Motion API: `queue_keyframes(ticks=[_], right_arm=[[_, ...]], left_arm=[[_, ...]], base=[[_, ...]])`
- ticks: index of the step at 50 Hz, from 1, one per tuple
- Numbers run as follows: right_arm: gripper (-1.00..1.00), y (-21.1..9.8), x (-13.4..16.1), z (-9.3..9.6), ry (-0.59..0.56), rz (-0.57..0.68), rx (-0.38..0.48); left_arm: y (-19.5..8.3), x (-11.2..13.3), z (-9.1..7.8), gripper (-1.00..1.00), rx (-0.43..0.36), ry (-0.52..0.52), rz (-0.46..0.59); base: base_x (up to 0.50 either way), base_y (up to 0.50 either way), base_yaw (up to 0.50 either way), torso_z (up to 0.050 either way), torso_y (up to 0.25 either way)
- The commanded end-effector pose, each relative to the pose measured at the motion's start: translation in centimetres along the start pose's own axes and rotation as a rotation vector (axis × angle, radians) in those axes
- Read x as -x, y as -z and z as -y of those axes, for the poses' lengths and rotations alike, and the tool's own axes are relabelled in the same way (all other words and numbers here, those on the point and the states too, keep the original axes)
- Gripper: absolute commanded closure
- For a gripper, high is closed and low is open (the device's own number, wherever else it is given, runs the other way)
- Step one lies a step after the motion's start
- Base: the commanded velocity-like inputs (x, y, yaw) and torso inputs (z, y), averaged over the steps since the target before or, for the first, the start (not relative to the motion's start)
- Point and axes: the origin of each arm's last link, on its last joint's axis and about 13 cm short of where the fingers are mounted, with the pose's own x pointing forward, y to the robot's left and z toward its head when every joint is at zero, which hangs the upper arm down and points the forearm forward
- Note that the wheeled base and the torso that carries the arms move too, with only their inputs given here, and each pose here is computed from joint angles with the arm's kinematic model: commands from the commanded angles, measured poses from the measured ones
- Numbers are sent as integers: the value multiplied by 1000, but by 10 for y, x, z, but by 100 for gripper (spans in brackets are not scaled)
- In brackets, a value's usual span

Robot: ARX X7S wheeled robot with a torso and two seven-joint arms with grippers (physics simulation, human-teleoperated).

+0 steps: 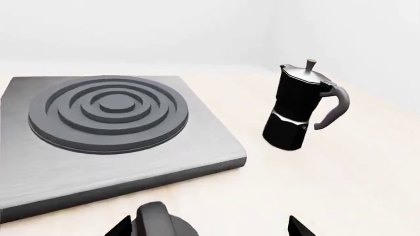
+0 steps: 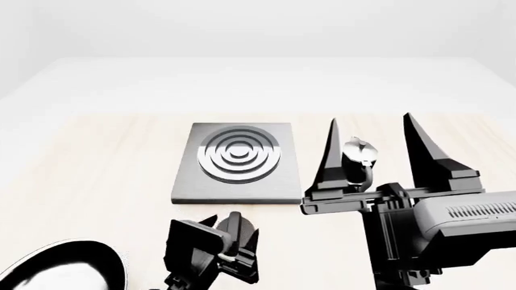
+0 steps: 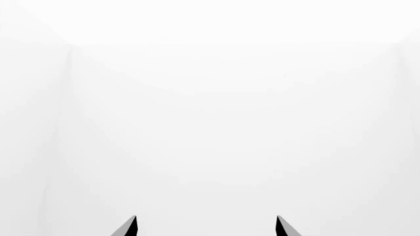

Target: Turn on the stove and put the moka pot on it.

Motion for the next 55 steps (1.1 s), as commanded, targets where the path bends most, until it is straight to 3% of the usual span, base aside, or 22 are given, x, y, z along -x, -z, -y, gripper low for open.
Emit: queue_keyframes(ticks=[1,11,24,55], right_arm=[[-100,2,1,-1,-6,-5,-1],[-100,-3,-2,0,-3,-11,-1],[-100,-3,-4,0,-4,-13,-2],[-100,10,4,0,-9,-20,-3]], left_arm=[[6,-5,5,-100,19,32,-31],[10,-5,5,-100,35,38,-42],[10,-6,4,-100,123,21,-36],[12,-6,1,-100,82,-62,-111]], base=[[0,0,0,0,0],[0,0,0,0,0],[0,0,0,0,0],[0,0,0,0,0]])
